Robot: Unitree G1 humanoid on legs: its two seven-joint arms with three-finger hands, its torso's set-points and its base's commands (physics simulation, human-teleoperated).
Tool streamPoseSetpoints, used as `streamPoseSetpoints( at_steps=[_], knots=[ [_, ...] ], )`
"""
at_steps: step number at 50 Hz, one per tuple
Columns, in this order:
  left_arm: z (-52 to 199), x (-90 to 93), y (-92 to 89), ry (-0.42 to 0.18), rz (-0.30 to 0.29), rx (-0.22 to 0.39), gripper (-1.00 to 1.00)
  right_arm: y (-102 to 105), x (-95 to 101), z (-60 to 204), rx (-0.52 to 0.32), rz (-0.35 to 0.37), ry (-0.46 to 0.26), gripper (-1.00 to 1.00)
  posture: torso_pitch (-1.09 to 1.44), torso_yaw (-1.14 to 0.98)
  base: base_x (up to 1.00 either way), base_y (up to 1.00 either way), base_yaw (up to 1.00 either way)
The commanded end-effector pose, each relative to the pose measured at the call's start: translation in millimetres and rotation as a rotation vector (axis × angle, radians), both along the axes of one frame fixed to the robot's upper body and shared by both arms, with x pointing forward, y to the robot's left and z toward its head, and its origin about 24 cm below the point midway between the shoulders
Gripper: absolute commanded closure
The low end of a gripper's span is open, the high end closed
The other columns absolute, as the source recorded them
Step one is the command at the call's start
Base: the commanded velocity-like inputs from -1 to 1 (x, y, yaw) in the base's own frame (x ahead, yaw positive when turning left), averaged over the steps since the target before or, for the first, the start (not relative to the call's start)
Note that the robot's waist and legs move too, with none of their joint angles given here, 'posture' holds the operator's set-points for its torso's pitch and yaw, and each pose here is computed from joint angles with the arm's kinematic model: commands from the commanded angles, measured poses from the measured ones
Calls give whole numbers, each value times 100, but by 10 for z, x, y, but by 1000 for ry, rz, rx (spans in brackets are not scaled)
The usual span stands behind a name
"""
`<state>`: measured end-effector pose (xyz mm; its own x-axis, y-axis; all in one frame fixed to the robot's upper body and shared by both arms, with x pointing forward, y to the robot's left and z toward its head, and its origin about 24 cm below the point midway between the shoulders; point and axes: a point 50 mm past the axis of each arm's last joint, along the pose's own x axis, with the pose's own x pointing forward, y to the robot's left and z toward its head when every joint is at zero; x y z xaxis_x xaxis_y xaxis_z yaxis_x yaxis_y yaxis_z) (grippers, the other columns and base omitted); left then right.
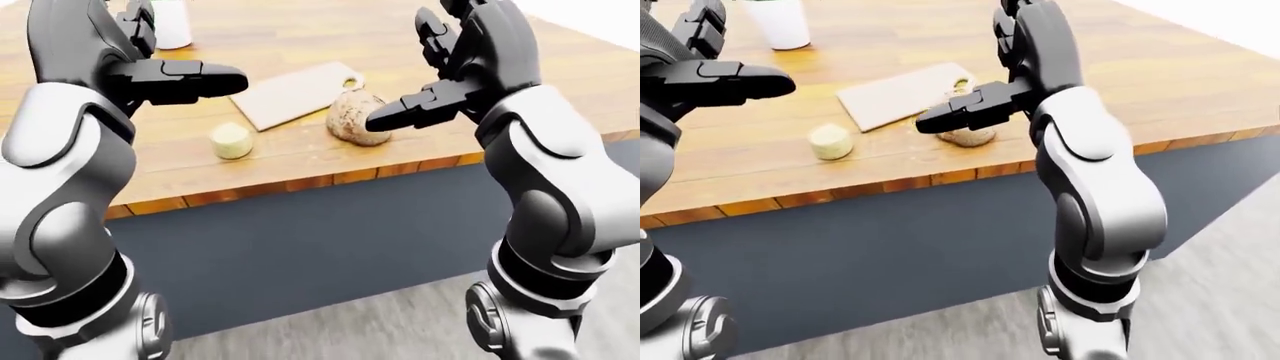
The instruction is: Place the bread and cheese on the cutting board.
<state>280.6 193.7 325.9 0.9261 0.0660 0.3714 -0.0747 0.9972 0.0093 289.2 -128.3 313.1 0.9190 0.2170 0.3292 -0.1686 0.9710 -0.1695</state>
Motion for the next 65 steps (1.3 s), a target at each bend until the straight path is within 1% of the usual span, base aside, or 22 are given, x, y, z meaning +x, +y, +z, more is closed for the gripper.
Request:
streamPoseSetpoints(
  at_steps=[1,8,15,25,32,36,37,41,65],
  knots=[
    [140,-85,-31,-86,-13,8,-100,-27,-62,125,8,-13,-72,-100,0,0,0,0,0],
    [142,-107,-33,-84,-11,8,-100,-35,-71,120,12,-10,-69,-100,0,0,0,0,25],
    [158,-114,-5,-88,-6,6,-100,-2,-79,120,14,13,-67,-100,0,0,0,0,31],
    [166,-115,-5,-91,-4,11,-100,1,-76,115,3,13,-66,-100,0,0,0,0,32],
    [160,-115,-13,-90,-4,13,-100,-4,-70,107,3,10,-67,-100,0,0,0,0,32],
    [148,-105,-24,-87,-7,14,-100,-10,-62,107,-2,-3,-69,-100,0,0,0,0,32],
    [145,-105,-28,-86,-8,15,-100,-17,-57,111,-4,-16,-73,-100,0,0,0,0,12],
    [143,-105,-35,-84,-9,15,-100,-55,-31,104,21,-31,-63,-100,0,0,0,0,0],
    [144,-101,-43,-87,-10,18,-100,-51,-54,116,15,-26,-55,-100,0,0,6,-4,0]
  ],
)
